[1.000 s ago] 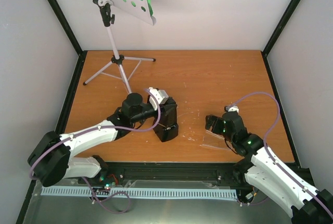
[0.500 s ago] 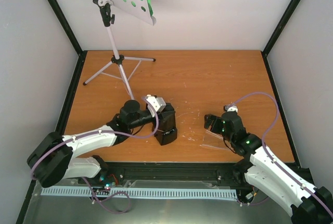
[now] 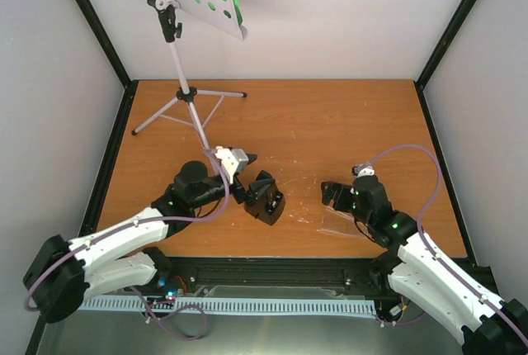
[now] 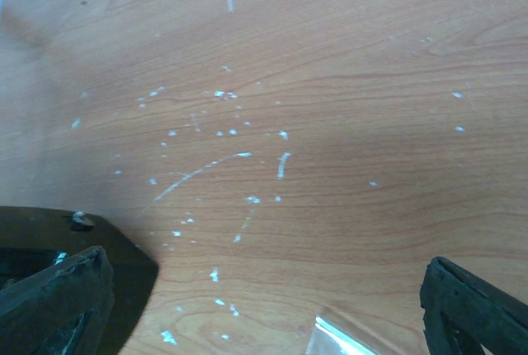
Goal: Pack up the instrument practice props
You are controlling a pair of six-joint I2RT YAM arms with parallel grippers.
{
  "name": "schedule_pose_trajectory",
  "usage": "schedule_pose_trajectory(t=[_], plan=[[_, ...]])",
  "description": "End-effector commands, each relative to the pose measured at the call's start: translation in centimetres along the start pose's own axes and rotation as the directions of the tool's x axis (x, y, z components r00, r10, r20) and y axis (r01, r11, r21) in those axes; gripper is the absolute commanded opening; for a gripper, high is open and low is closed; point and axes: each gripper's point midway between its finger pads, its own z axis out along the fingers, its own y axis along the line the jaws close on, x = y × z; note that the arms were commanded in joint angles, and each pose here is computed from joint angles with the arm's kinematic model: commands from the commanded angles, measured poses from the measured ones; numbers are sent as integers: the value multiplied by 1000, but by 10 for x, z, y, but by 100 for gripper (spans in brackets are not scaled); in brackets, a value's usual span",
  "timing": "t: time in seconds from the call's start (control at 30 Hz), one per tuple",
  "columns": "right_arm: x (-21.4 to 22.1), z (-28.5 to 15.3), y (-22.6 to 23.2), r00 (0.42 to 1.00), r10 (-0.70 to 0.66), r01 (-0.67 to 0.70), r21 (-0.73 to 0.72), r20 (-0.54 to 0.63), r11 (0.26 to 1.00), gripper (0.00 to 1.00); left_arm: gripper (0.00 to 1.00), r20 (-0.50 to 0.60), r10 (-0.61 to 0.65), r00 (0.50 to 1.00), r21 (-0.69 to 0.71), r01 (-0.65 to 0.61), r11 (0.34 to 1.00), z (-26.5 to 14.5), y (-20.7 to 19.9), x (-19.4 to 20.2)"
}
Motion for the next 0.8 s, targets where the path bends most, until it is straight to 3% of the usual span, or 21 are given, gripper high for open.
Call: schedule_pose_trajectory(t=[0.0,0.1,0.2,0.27,0.37,0.53,0.63,0.77], plan=[[-27,-15,36,996,-77,83,-133,48,988,100,99,61,-193,979,-75,197,978,-17,5,-46],[-34,-15,52,995,-92,97,-181,37,979,100,100,5,-407,913,-156,403,902,-27,16,-35],[-34,-5,71,993,-117,114,-249,2,962,100,99,-66,-627,776,-200,605,770,-37,15,2],[-28,7,81,991,-132,116,-291,-35,950,100,100,-71,-750,658,-227,721,654,-48,13,27],[-23,25,93,986,-142,107,-328,-84,939,98,99,-45,-840,540,-296,796,527,-64,16,63],[-19,53,96,979,-166,120,-324,-118,938,96,99,-42,-907,420,-390,829,402,-82,18,111],[-10,71,97,971,-167,106,-318,-172,942,93,82,-99,-932,348,-423,833,356,-83,11,142],[9,91,104,947,-192,89,-363,-259,928,77,71,-133,-934,331,-404,842,356,-75,9,155]])
